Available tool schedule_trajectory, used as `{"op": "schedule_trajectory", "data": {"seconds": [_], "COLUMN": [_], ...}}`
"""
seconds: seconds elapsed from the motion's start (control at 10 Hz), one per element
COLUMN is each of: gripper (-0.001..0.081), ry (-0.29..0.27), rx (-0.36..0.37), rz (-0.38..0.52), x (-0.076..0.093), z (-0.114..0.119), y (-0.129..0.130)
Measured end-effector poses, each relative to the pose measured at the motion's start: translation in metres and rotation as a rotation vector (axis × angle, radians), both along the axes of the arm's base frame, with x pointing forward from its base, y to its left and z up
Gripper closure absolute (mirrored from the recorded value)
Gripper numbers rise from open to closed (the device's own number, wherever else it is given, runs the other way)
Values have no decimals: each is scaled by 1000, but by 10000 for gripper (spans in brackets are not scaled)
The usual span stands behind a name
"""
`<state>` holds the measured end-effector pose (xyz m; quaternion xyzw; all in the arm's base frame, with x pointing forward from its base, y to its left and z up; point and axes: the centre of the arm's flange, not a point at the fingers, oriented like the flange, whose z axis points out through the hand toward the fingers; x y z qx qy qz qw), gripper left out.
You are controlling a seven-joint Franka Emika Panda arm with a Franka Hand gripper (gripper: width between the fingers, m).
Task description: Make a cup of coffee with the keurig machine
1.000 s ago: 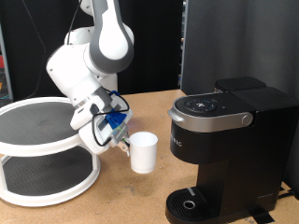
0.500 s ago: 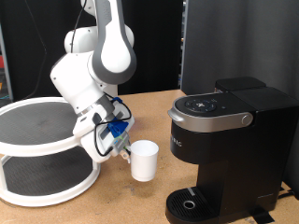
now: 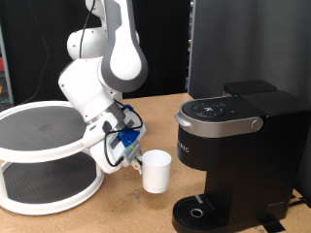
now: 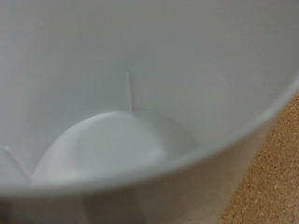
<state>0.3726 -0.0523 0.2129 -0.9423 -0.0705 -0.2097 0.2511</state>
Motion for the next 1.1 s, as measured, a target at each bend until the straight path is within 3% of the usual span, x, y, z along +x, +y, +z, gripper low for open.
{"op": "schedule_trajectory", "data": {"seconds": [1.1], "gripper": [732], "ry": [-23], "rx": [18], "rz": [-45], "x": [46], "z": [-6], "y": [48]}}
